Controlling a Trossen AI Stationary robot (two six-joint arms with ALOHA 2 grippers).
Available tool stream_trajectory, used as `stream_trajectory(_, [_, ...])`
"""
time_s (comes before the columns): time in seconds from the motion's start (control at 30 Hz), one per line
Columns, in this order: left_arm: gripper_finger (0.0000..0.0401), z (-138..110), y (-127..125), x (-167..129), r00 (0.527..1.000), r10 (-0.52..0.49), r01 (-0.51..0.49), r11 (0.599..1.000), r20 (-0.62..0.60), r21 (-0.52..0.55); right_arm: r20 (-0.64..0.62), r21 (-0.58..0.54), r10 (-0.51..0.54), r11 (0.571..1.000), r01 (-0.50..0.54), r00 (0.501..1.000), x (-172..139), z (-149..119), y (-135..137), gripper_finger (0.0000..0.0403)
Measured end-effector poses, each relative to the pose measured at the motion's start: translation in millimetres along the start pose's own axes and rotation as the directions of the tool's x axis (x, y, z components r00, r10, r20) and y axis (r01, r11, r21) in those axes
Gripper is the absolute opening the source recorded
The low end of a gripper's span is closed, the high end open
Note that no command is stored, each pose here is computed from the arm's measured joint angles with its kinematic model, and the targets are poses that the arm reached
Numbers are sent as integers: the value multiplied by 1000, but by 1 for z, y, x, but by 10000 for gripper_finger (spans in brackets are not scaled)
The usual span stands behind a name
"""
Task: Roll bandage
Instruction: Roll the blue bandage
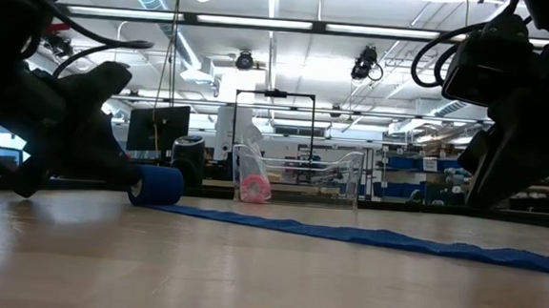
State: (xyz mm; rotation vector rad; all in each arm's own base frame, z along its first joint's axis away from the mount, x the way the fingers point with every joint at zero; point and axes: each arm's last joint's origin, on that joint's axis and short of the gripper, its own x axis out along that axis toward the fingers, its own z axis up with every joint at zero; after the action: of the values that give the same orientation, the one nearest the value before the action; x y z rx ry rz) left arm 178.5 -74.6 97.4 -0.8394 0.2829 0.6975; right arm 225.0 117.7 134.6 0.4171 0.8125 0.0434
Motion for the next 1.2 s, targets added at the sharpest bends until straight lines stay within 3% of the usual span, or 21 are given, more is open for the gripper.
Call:
stream_trajectory(0.33, [43,1,1,3,998,9,-8,1000,-56,15,7,0,3,1000,-3,1000,0,1,0,77])
stream_trajectory(0.6, [111,1,-13,1,992,-107,103,993,-65,-63,24,2,17,1000,-17,1000,0,2,2,77])
stream_trajectory(0.87, [174,1,-9,1,996,-70,69,997,-50,-32,26,-3,19,1000,-19,999,0,2,2,78])
stream_trajectory(1.2, [178,3,-8,2,998,-55,55,998,2,-22,33,-11,12,1000,-11,999,0,2,2,78])
